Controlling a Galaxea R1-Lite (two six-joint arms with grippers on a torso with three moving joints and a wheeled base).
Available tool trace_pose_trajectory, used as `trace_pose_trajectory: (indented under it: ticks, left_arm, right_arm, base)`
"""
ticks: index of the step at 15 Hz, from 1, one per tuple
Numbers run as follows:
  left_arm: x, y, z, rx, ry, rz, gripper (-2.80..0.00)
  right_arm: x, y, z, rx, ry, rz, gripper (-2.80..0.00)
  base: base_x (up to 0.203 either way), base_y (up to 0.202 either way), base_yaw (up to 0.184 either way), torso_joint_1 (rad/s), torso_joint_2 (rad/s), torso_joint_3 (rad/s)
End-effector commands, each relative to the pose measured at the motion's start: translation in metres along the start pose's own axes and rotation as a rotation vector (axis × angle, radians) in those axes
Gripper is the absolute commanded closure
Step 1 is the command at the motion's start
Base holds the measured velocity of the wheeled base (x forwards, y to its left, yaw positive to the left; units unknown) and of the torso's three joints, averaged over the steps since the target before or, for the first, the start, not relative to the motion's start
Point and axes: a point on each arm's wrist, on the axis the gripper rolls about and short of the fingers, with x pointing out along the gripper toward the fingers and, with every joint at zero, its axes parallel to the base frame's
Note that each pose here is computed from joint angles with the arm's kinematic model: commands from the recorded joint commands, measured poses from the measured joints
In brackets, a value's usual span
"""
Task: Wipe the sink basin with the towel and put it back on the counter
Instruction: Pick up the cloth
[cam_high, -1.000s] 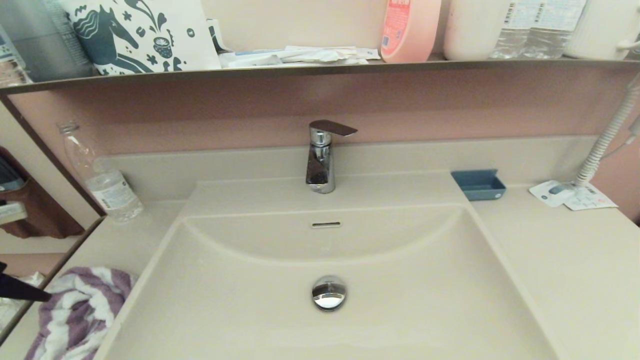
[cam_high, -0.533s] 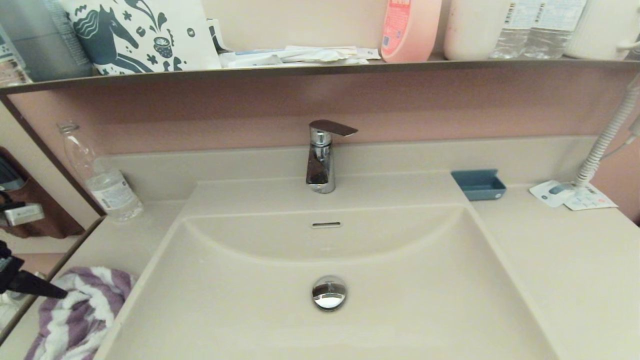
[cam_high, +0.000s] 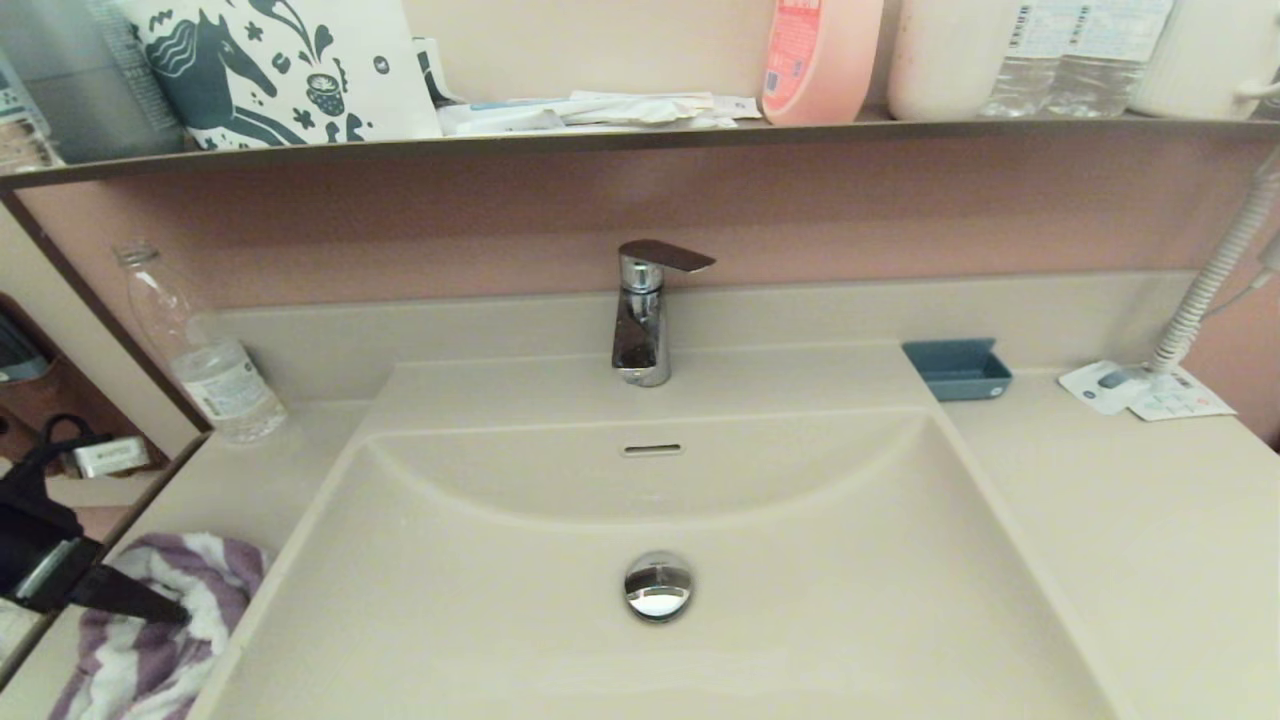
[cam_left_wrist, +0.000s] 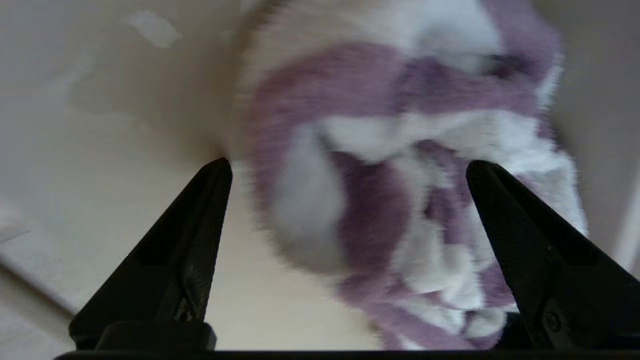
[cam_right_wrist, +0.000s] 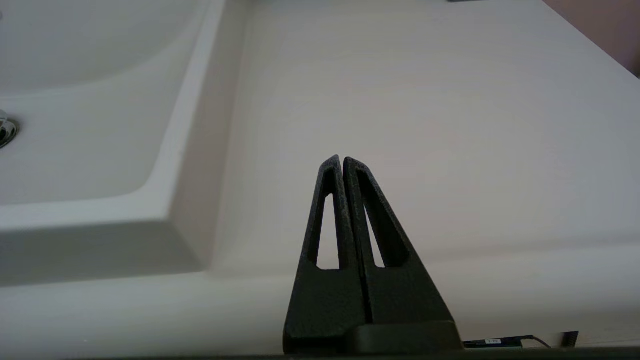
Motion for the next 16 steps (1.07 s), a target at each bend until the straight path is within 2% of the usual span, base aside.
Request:
trace_pose_trajectory:
  ticks: [1,3,8,13,16]
  left_arm:
    - [-0.001,-0.010,-0.002,0.013,-0.002,-0.017,0.00]
    - [0.002,-0.016,-0.002,0.012,-0.006,-0.038,0.00]
    - [-0.009,-0.029,-0.002,0.030,-0.028,-0.006,0.00]
    - [-0.032,-0.041,-0.002,0.061,-0.081,0.071,0.00]
    - [-0.046,-0.057,-0.006,0.060,-0.130,0.097,0.00]
  right_arm:
    - [0.000,0.000,0.000,0.000,0.001,0.001,0.00]
    - [0.000,0.000,0.000,0.000,0.001,0.000,0.00]
    - [0.000,0.000,0.000,0.000,0.001,0.000,0.00]
    - [0.000,0.000,0.000,0.000,0.001,0.000,0.00]
    - [0.000,0.000,0.000,0.000,0.001,0.000,0.00]
  base:
    - [0.000,0.000,0.000,0.000,0.00,0.000]
    - [0.000,0.000,0.000,0.000,0.00,0.000]
    - [0.000,0.000,0.000,0.000,0.00,0.000]
    - [0.000,0.000,0.000,0.000,0.00,0.000]
    - [0.000,0.000,0.000,0.000,0.00,0.000]
